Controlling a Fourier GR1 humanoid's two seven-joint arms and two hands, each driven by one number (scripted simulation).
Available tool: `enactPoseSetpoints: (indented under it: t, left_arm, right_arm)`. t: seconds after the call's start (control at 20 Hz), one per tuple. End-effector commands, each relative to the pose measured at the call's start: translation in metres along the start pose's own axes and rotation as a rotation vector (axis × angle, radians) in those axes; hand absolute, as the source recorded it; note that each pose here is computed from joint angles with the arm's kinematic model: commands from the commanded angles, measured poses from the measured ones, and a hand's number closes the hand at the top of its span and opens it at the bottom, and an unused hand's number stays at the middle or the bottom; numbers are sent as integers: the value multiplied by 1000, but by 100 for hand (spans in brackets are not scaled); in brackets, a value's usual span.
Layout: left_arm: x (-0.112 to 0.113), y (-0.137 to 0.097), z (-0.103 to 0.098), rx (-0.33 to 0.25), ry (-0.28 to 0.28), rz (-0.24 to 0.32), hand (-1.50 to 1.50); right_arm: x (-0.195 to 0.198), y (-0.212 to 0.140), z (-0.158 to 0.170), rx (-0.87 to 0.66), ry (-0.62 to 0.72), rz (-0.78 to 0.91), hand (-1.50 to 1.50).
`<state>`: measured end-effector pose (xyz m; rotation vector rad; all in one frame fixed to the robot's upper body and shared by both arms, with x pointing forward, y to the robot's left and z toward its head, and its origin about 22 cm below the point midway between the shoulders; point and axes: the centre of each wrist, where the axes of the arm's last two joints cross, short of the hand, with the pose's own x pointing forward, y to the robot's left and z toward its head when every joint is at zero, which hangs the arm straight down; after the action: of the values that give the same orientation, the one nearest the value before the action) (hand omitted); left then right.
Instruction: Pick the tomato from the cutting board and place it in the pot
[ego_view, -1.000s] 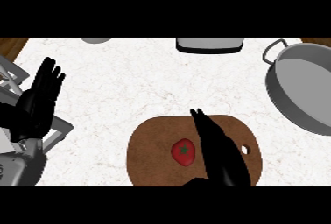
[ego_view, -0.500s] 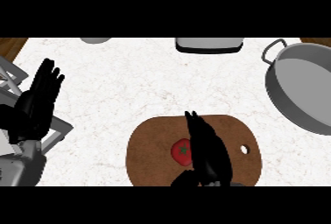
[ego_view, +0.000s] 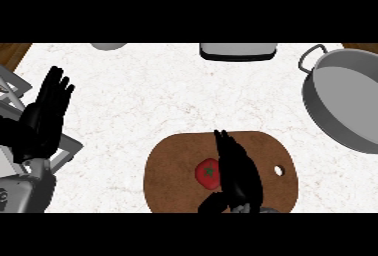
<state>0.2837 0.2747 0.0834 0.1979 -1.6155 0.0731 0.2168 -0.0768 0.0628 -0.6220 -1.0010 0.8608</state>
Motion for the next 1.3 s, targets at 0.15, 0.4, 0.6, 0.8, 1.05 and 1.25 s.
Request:
enactPoseSetpoints:
  t: [0.15,0.4,0.6,0.8,1.05,1.25]
  left_arm:
    - [-8,-9,9,-14,1,1,0]
    - [-1,2,-8,7,-8,-11,0]
    - [-20,-13,21,-1,1,3,0]
    - [3,-3,2,-16,6,4,0]
    - [4,11,5,-26,5,-1,0]
    - [-5,9,4,23,4,3,0]
  right_arm:
    - [-8,0,-10,9,89,8,-150]
    - [-13,18,-23,36,8,86,150]
    - [-29,35,-34,14,-47,139,150]
    - [-10,16,-38,37,-52,120,150]
    - [-8,37,-35,12,-69,138,150]
    - [-59,36,8,222,-395,291,150]
